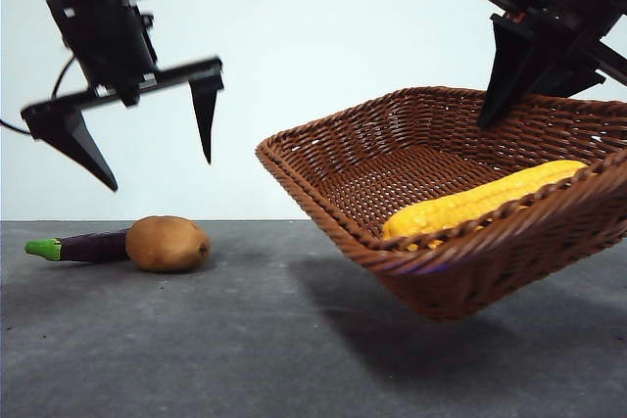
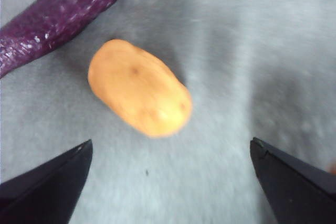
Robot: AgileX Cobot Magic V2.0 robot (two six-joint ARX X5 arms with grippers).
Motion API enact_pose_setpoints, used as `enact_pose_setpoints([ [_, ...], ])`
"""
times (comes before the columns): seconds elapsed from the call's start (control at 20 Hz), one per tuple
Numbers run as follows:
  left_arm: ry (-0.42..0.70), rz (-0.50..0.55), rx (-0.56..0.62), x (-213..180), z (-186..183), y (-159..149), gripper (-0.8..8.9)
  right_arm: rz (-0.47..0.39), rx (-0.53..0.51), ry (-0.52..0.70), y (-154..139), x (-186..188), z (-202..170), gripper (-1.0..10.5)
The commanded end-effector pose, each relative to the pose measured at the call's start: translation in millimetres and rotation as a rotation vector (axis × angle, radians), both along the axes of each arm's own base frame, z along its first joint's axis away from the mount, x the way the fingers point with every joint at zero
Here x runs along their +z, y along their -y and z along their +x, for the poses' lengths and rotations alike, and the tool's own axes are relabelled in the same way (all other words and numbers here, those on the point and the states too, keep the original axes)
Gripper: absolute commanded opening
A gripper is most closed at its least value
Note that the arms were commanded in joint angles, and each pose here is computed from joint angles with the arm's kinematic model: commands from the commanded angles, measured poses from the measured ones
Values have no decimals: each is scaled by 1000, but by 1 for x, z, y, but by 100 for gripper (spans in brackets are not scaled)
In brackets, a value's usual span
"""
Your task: Help me put the vegetables on the table into the basket
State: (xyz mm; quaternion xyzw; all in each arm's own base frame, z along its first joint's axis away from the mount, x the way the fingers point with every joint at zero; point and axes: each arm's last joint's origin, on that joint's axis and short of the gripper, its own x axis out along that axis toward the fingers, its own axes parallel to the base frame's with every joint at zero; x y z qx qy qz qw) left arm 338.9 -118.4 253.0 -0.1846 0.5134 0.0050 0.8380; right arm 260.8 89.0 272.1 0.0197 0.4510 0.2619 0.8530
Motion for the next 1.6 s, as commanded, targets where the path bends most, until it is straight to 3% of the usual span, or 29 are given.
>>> enact_pose_setpoints([
  [0.05,-27,-8,47,-11,17,-4,503,11,30,1,-1,0,-1,-12],
  [0.3,-93,-29,105,-37,33,-3,503,5,48,25,-1,1,0,-12],
  [0.9,-134,-52,184,-73,49,-3,486,22,94,50,-3,2,0,-12],
  [1.1,-116,-44,156,-72,51,-3,-16,22,96,52,-3,2,0,-12],
  [1.2,-118,-54,140,-72,51,-2,-7,22,94,51,-3,2,0,-12],
  [1.4,-71,-56,-129,-60,47,1,-7,25,81,33,-2,1,0,-12],
  [1.6,119,47,-403,0,23,-3,-7,19,56,-1,-2,0,-2,-12],
])
